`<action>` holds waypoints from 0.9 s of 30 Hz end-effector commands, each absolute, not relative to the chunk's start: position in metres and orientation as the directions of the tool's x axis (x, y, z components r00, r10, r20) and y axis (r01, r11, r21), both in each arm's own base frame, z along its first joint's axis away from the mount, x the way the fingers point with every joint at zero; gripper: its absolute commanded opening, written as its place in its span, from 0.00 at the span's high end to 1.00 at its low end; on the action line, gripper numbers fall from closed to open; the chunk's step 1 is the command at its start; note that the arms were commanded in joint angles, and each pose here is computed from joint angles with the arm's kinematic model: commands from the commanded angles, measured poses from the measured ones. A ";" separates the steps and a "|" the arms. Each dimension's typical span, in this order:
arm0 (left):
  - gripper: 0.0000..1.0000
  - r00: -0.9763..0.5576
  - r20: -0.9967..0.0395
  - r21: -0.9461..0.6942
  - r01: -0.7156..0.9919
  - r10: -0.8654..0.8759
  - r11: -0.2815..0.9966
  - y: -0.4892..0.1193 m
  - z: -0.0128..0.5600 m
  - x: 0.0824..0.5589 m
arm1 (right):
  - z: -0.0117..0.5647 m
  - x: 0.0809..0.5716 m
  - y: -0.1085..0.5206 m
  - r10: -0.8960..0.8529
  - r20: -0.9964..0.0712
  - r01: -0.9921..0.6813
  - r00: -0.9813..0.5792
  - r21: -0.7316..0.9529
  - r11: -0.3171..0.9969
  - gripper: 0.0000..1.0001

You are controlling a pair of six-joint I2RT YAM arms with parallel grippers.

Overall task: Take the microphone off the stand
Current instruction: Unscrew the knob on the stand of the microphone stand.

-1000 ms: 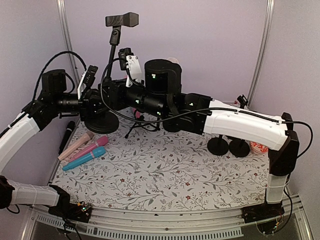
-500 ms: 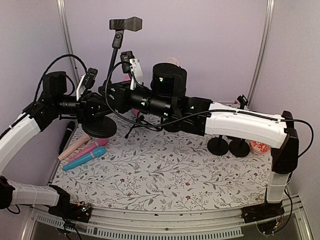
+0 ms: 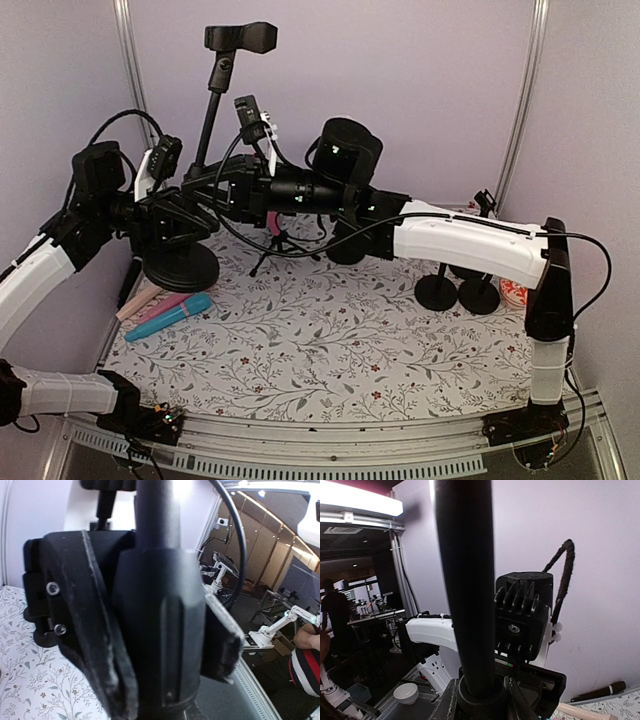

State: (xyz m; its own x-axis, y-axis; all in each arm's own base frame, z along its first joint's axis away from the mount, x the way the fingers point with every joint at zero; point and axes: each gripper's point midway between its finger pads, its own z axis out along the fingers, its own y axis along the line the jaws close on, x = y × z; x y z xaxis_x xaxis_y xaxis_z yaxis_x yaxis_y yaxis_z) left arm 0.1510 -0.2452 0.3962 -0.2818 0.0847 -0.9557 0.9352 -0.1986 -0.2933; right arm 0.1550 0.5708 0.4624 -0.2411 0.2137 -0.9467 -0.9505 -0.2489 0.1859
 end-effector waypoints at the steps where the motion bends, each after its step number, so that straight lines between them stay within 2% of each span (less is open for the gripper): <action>1: 1.00 -0.294 -0.948 -0.318 0.888 0.121 -0.333 -0.247 0.387 0.130 | 0.520 0.074 0.528 0.321 -0.928 -0.771 -0.188 -0.063 -0.634 1.00; 6: 1.00 -0.300 -0.945 -0.326 0.878 0.129 -0.349 -0.248 0.385 0.126 | 0.517 0.060 0.525 0.294 -0.938 -0.676 -0.181 -0.098 -0.730 1.00; 14: 1.00 -0.300 -0.945 -0.328 0.872 0.132 -0.363 -0.249 0.385 0.125 | 0.510 0.052 0.519 0.250 -0.953 -0.615 -0.172 -0.094 -0.783 1.00; 15: 1.00 -0.299 -0.945 -0.327 0.873 0.132 -0.363 -0.249 0.385 0.125 | 0.509 0.052 0.520 0.242 -0.955 -0.615 -0.174 -0.086 -0.784 0.95; 16: 1.00 -0.298 -0.946 -0.325 0.874 0.130 -0.361 -0.249 0.386 0.126 | 0.508 0.054 0.520 0.236 -0.955 -0.618 -0.179 -0.077 -0.783 0.82; 18: 1.00 -0.291 -0.949 -0.315 0.882 0.122 -0.351 -0.249 0.389 0.128 | 0.506 0.061 0.522 0.224 -0.953 -0.640 -0.206 -0.042 -0.767 0.49; 19: 1.00 -0.281 -0.953 -0.303 0.890 0.113 -0.340 -0.249 0.392 0.131 | 0.506 0.066 0.524 0.223 -0.948 -0.660 -0.227 -0.018 -0.751 0.37; 20: 1.00 -0.270 -0.957 -0.289 0.898 0.104 -0.330 -0.248 0.395 0.133 | 0.505 0.074 0.527 0.212 -0.943 -0.690 -0.257 0.025 -0.724 0.30; 22: 1.00 -0.247 -0.965 -0.262 0.917 0.086 -0.303 -0.247 0.402 0.138 | 0.500 0.094 0.534 0.202 -0.928 -0.764 -0.312 0.119 -0.634 0.23; 27: 1.00 -0.194 -0.980 -0.198 0.955 0.042 -0.220 -0.245 0.416 0.151 | 0.478 0.158 0.541 0.255 -0.910 -0.937 -0.327 0.276 -0.214 0.17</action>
